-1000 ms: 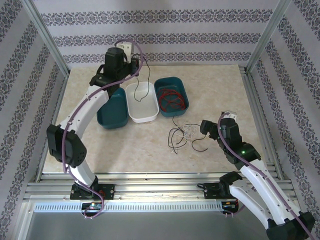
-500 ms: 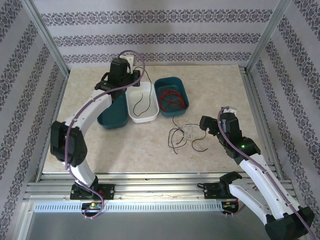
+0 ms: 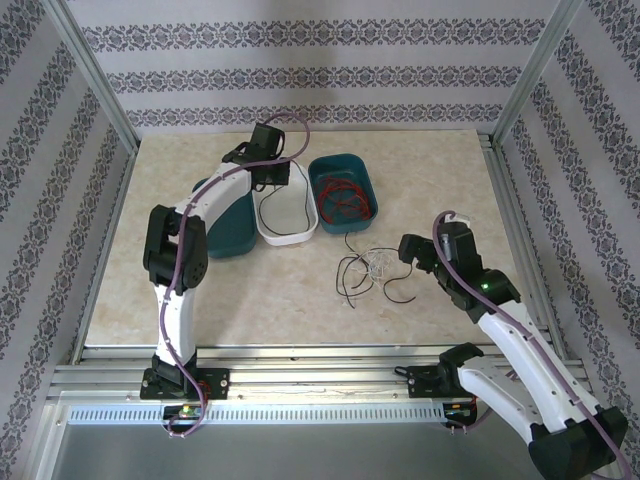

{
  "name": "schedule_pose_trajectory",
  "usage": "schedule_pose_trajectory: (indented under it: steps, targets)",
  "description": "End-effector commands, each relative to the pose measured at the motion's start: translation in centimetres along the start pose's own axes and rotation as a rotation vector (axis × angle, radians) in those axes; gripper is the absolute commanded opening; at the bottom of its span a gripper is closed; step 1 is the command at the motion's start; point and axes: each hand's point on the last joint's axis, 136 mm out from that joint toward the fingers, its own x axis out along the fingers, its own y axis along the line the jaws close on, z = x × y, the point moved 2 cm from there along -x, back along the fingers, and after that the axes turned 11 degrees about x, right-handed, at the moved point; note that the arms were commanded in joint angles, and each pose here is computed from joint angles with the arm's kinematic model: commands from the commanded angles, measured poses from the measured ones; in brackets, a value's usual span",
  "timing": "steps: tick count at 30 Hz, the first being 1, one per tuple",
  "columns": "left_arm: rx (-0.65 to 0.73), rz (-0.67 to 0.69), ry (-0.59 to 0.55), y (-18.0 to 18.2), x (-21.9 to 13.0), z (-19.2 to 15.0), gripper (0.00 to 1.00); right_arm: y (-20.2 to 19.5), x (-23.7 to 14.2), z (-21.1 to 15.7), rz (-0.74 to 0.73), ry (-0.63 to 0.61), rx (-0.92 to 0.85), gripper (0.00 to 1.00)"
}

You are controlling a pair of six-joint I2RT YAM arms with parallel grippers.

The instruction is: Untangle the cables

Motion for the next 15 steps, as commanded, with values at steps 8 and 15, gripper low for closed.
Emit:
schedule_pose_trajectory:
  steps: [8,15]
  targets:
    - [0.028,0.004,0.212,0.5,2.4,-4.3,0.08,-2.4,2.8,-1.5,-0.096,0.118,0.116,0.86]
    - [0.025,-0.014,0.226,0.3,1.7,-4.9,0.43,-3.3,4.3,-2.7,-0.088,0.176,0.164,0.81]
